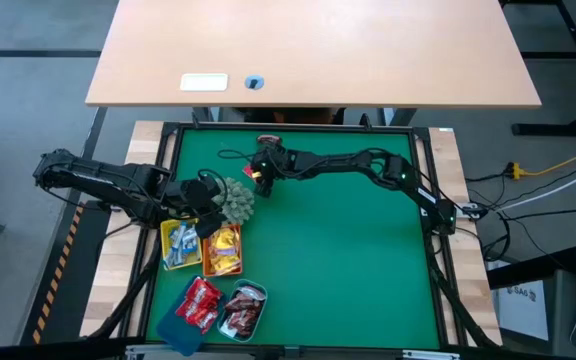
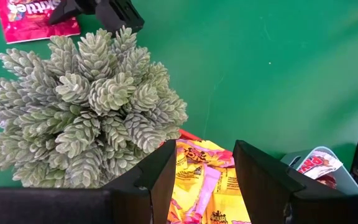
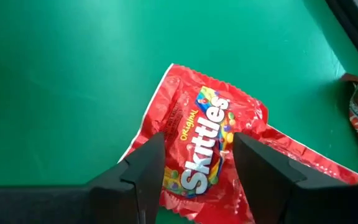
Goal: Sort candy
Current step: Put the red chocolate into the blue basket
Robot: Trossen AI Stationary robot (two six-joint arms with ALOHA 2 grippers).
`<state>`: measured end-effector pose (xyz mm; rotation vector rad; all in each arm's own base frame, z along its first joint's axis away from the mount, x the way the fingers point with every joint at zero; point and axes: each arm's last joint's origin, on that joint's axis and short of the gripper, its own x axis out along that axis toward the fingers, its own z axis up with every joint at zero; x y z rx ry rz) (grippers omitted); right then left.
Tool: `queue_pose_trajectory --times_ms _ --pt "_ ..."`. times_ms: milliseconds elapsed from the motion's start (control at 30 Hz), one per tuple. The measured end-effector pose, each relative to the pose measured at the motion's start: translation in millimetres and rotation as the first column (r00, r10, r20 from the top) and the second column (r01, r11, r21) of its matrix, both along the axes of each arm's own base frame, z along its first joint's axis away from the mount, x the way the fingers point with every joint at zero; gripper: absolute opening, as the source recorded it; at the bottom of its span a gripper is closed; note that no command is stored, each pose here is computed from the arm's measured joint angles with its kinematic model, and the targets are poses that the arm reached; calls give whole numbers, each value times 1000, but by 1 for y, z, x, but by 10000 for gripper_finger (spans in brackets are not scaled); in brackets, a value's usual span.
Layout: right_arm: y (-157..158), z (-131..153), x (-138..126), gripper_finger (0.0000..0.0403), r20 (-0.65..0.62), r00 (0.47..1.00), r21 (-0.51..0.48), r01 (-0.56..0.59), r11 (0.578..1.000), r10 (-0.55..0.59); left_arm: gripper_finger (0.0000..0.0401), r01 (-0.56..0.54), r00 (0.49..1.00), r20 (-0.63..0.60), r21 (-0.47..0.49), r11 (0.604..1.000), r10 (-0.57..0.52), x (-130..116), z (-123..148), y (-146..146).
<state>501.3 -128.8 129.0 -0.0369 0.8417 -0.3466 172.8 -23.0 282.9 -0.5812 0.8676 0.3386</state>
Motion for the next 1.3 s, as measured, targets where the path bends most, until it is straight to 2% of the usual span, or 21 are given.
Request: queue_pose_trajectory --times_ms 500,733,833,1300 --pt "3 -2 -8 188 -182 965 -56 -203 978 190 155 -2 1000 0 -1 1000 2 0 0 0" --pt "1 10 -16 188 -274 923 100 -251 963 269 155 -3 1000 0 -2 1000 3 0 0 0" --pt "-1 12 -19 188 -300 913 134 -249 959 278 155 -3 1000 0 -2 1000 3 0 0 0" --pt "1 11 -22 179 -343 879 140 -301 943 331 155 -3 1000 0 -2 1000 3 0 0 0"
